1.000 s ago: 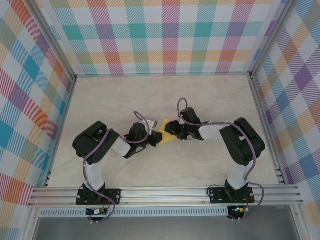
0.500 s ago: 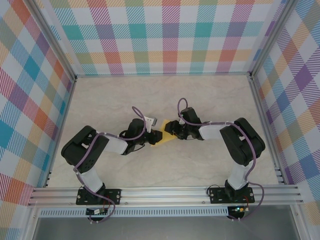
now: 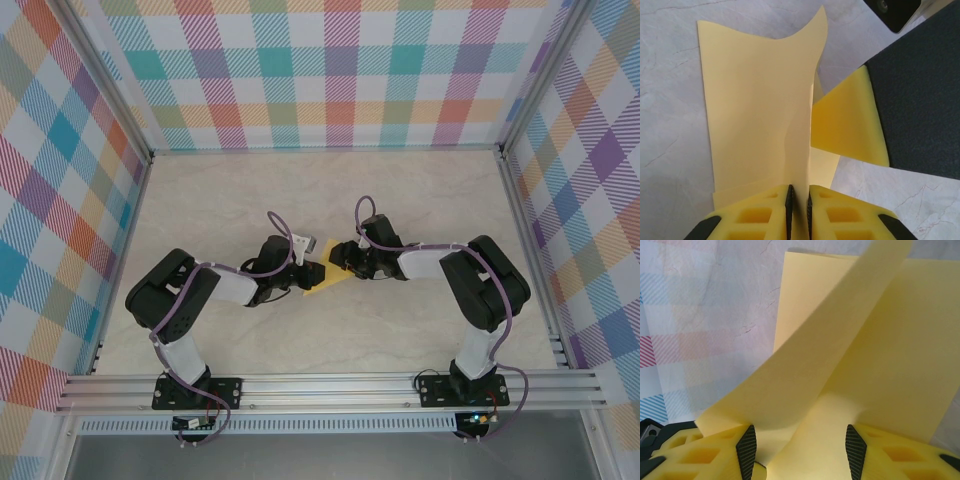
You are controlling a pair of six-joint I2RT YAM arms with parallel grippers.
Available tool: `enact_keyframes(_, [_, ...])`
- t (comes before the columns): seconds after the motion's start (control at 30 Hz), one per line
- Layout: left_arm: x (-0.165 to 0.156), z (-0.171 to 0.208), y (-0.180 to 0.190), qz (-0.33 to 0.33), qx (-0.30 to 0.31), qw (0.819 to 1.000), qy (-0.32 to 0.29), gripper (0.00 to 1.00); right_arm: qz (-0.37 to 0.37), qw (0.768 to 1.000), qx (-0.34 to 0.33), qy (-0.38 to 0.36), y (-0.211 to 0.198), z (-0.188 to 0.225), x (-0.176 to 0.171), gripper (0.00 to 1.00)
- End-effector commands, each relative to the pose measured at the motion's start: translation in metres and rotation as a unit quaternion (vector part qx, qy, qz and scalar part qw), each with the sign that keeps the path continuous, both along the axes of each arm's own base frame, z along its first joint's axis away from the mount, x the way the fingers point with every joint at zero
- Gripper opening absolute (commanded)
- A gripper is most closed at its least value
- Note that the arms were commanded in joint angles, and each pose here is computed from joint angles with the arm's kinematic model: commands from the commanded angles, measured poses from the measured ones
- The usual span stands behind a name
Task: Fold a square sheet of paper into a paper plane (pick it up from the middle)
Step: Fourth fold the wing at the center of the table.
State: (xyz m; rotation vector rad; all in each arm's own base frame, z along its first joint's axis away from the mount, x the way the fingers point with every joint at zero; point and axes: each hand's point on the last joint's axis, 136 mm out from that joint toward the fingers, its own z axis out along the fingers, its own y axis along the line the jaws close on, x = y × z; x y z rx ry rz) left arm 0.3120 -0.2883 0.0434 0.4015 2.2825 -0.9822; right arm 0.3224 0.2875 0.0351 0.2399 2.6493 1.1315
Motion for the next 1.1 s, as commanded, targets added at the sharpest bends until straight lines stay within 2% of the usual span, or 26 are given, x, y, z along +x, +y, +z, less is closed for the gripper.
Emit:
enact_keyframes(0.0, [0.005,-0.003,0.0,0.001,0.004,1.0,0.01,0.15,-0.006,1.0,-0.016,0.012,-0.005,-0.013,0.001,0.52])
enact_keyframes(0.13, [0.006,-0.005,-0.001,0.009,-0.001,1.0,0.03,0.11,-0.002,1.0,-0.01,0.007,-0.003,-0.009,0.001,0.52])
enact_keyframes(0.27, [0.006,-0.001,-0.002,0.019,-0.031,0.997,0.061,0.1,0.01,1.0,-0.001,-0.002,0.0,-0.005,0.001,0.52])
enact_keyframes(0.57, [0.006,-0.006,0.001,0.039,-0.058,0.992,0.11,0.1,0.032,0.999,-0.003,-0.029,0.0,0.007,0.0,0.52])
enact_keyframes(1.07, [0.012,-0.012,-0.002,0.052,-0.086,0.977,0.19,0.14,0.023,0.999,-0.041,-0.008,-0.006,0.004,0.005,0.55])
